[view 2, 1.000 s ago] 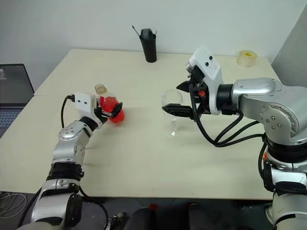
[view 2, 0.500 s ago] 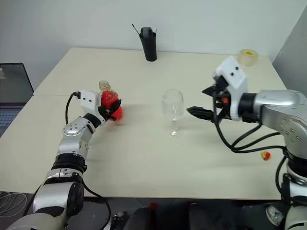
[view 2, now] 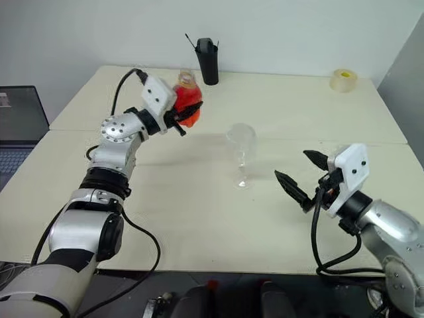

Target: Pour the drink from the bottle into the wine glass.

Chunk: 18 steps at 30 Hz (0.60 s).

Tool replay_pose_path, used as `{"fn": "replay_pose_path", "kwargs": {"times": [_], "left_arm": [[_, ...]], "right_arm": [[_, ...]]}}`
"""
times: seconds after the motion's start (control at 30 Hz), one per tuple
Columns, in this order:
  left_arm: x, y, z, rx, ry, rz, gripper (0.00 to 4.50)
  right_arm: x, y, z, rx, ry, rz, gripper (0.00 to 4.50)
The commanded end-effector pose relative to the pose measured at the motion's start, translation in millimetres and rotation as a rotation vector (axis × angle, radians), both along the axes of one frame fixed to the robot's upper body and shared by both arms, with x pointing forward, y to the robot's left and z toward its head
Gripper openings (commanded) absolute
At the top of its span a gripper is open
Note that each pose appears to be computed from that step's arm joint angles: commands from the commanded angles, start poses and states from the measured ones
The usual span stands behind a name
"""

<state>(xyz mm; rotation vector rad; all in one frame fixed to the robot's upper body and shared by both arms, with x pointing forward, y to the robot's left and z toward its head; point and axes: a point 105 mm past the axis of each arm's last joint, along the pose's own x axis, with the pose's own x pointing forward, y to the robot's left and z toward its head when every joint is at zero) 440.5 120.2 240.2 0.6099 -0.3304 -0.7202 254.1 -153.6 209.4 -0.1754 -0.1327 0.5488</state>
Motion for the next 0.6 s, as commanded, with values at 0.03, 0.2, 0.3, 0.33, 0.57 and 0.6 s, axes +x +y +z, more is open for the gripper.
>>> {"fn": "replay_pose_path", "kwargs": {"times": [0.03, 0.2, 0.3, 0.33, 0.57, 0.6], "left_arm": [[-2, -15, 31, 0.043, -0.155, -0.020, 0.95], [-3, -32, 34, 0.056, -0.210, -0.042, 0.95], [-4, -40, 37, 0.072, -0.242, -0.055, 0.95], [-4, -41, 38, 0.090, -0.259, -0.054, 0.95], [-9, -44, 36, 0.233, -0.391, -0.048, 0.95], [-9, -44, 36, 0.244, -0.406, -0.048, 0.95]], "right_arm": [[-8, 5, 4, -0.058, -0.134, -0.055, 4.50], [-10, 10, 2, -0.057, -0.191, -0.085, 4.50], [-9, 15, 2, -0.044, -0.205, -0.075, 4.50], [-8, 16, 2, -0.042, -0.209, -0.072, 4.50], [-6, 22, 7, -0.042, -0.233, -0.050, 4.50], [-5, 23, 7, -0.042, -0.234, -0.048, 4.50]]}}
